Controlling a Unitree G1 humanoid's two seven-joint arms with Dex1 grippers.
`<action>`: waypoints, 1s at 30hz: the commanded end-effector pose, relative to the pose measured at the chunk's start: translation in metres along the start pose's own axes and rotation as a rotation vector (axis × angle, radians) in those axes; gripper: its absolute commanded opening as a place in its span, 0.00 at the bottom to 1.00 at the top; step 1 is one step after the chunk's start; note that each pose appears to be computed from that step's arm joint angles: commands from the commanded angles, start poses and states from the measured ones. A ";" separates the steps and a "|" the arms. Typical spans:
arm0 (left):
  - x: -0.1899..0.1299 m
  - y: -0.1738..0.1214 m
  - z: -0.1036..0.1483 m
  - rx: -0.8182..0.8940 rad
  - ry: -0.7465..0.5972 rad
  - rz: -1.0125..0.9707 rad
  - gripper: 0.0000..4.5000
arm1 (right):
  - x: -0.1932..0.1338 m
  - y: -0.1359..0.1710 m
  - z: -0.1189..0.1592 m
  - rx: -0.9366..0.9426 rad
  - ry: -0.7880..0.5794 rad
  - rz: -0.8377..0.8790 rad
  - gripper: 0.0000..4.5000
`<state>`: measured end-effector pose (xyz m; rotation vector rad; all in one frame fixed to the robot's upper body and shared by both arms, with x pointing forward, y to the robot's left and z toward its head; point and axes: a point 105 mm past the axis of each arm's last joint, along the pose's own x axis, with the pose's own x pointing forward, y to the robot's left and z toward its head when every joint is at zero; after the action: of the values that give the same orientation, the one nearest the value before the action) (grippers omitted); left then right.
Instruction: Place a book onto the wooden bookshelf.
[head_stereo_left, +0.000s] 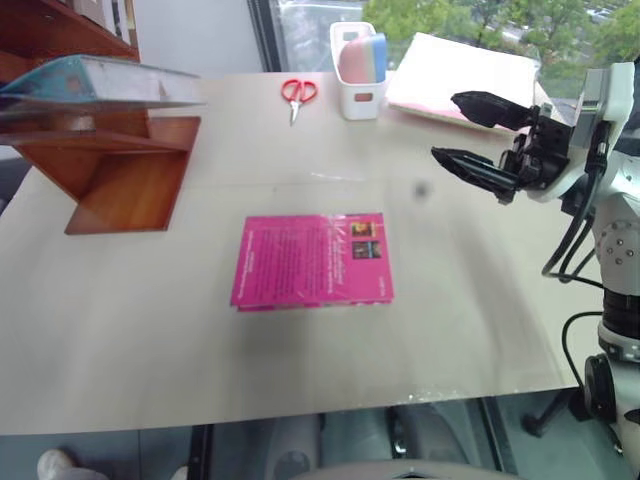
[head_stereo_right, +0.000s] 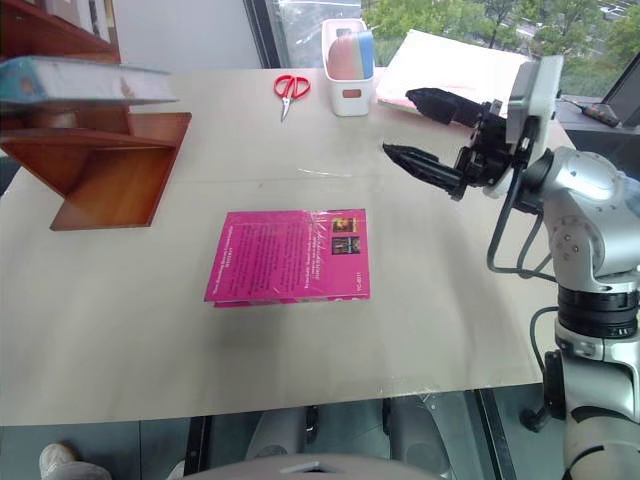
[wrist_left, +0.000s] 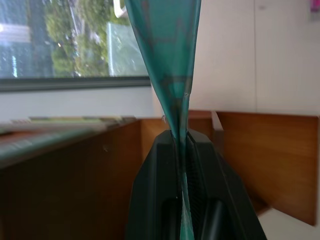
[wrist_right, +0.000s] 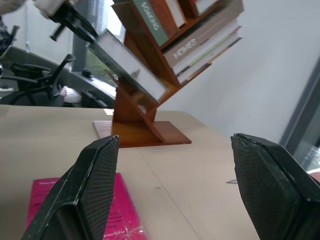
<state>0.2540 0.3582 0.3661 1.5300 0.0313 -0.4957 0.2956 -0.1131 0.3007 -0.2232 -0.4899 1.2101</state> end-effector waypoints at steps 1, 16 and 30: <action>0.001 -0.002 -0.016 -0.006 0.048 0.021 0.01 | 0.010 0.011 0.020 -0.060 -0.047 0.048 0.81; 0.012 0.013 -0.039 -0.072 0.119 0.096 0.74 | 0.015 0.025 0.022 -0.047 -0.054 0.038 0.81; 0.034 -0.018 0.117 -0.190 -0.658 0.301 0.84 | 0.013 0.012 0.005 -0.027 0.010 0.079 0.81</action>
<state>0.2591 0.2627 0.3276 1.1605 -0.5213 -0.7112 0.2894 -0.0948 0.2936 -0.2297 -0.4548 1.2844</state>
